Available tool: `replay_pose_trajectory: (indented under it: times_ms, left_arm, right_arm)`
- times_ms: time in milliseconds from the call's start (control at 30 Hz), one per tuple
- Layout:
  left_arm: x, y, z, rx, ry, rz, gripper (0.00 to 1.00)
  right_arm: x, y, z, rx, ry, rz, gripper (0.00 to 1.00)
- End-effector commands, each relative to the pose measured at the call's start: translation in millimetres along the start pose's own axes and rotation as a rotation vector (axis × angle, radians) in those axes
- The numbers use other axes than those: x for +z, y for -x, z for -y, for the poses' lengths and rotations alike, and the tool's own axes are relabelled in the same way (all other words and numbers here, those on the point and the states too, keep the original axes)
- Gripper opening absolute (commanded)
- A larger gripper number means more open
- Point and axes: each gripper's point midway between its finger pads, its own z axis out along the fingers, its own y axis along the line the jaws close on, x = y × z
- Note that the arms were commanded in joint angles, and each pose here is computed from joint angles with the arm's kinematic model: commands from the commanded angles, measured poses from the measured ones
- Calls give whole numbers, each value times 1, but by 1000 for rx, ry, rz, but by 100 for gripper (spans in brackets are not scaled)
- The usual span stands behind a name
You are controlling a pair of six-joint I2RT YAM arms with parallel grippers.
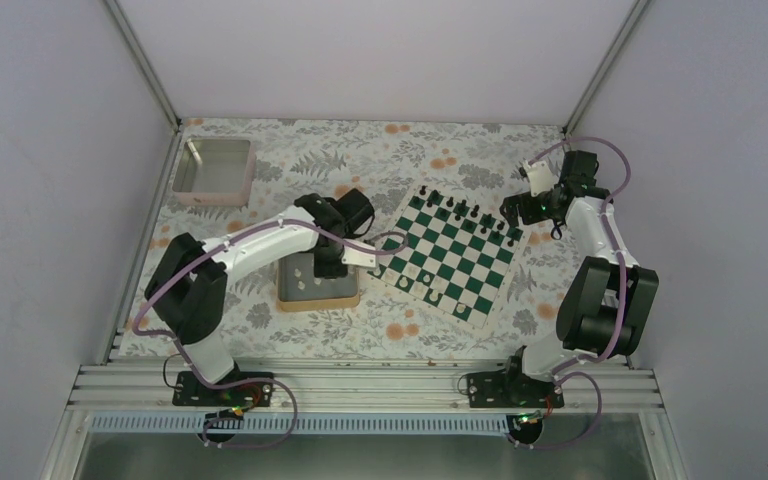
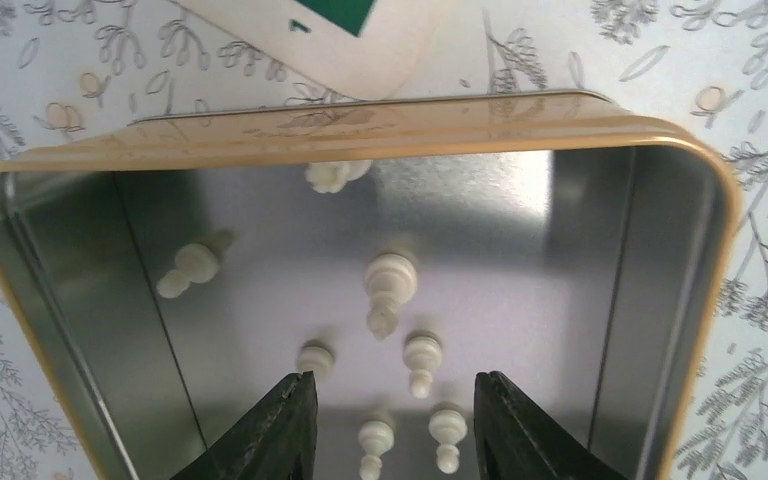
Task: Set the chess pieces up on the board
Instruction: Pick up the chess piece from the storage box.
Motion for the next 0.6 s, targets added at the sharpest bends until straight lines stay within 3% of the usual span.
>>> replay_pose_trajectory:
  times_ms: [0,567]
  left_arm:
    - [4,10,-16,-27,3,97,40]
    - [43,-2,-12,-44,-77,52,40]
  right_arm:
    - [-6,9,2,5,4,24,100]
    - [-2,6,3,3,4,12,100]
